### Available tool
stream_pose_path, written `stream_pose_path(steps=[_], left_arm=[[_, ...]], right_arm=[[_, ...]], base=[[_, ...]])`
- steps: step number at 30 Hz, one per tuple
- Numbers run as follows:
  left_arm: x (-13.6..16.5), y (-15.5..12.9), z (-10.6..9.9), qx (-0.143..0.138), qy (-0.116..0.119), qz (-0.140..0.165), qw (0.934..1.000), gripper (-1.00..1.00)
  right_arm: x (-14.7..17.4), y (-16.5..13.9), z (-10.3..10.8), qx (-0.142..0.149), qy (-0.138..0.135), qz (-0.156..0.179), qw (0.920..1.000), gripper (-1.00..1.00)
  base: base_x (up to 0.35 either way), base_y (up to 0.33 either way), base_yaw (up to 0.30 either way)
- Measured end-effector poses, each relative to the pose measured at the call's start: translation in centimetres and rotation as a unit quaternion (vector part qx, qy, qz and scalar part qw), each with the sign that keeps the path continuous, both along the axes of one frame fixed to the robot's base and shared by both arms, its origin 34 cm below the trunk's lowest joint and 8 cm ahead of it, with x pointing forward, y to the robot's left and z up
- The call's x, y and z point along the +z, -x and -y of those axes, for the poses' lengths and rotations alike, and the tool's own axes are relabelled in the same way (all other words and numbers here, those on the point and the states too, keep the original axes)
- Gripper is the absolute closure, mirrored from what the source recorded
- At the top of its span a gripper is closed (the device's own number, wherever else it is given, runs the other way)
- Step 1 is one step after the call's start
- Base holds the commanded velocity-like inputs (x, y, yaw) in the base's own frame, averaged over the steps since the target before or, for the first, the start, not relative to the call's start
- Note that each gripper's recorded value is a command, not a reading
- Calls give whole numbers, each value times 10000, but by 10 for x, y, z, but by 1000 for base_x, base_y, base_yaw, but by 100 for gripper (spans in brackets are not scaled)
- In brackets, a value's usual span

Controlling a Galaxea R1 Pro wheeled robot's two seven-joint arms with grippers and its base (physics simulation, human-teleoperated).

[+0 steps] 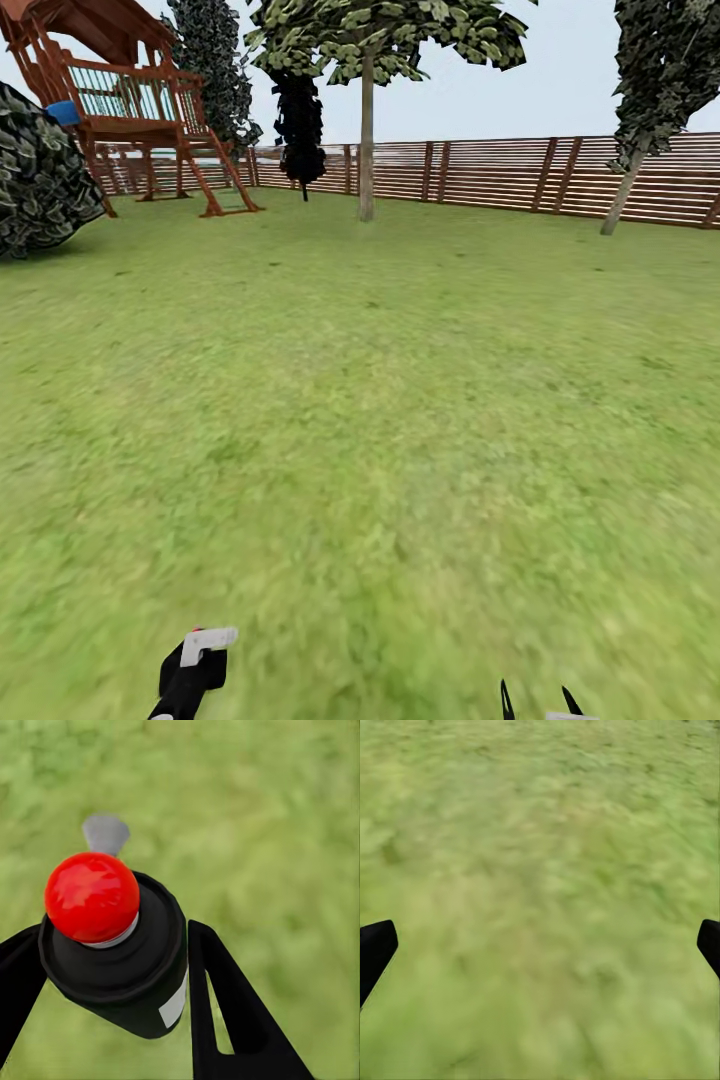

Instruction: In the garden, pick up the pesticide atomizer on the floor and spray pesticide onto both trees until each tree trunk is fully covered.

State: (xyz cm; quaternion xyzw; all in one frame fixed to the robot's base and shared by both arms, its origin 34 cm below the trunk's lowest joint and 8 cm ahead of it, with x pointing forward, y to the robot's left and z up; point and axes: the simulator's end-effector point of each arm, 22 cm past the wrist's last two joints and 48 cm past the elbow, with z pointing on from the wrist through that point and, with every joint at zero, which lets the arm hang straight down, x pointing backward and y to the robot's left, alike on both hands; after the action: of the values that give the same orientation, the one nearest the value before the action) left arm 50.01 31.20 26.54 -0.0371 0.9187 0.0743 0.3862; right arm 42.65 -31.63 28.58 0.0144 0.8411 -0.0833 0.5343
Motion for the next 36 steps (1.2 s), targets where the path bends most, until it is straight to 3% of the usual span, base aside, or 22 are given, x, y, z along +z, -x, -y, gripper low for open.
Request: stream_pose_path(steps=[36], left_arm=[[0, -1, 0, -1, 2, 9, 10000, 100]], right_arm=[[0, 0, 0, 1, 0, -1, 10000, -100]], base=[[340, 0, 0]])
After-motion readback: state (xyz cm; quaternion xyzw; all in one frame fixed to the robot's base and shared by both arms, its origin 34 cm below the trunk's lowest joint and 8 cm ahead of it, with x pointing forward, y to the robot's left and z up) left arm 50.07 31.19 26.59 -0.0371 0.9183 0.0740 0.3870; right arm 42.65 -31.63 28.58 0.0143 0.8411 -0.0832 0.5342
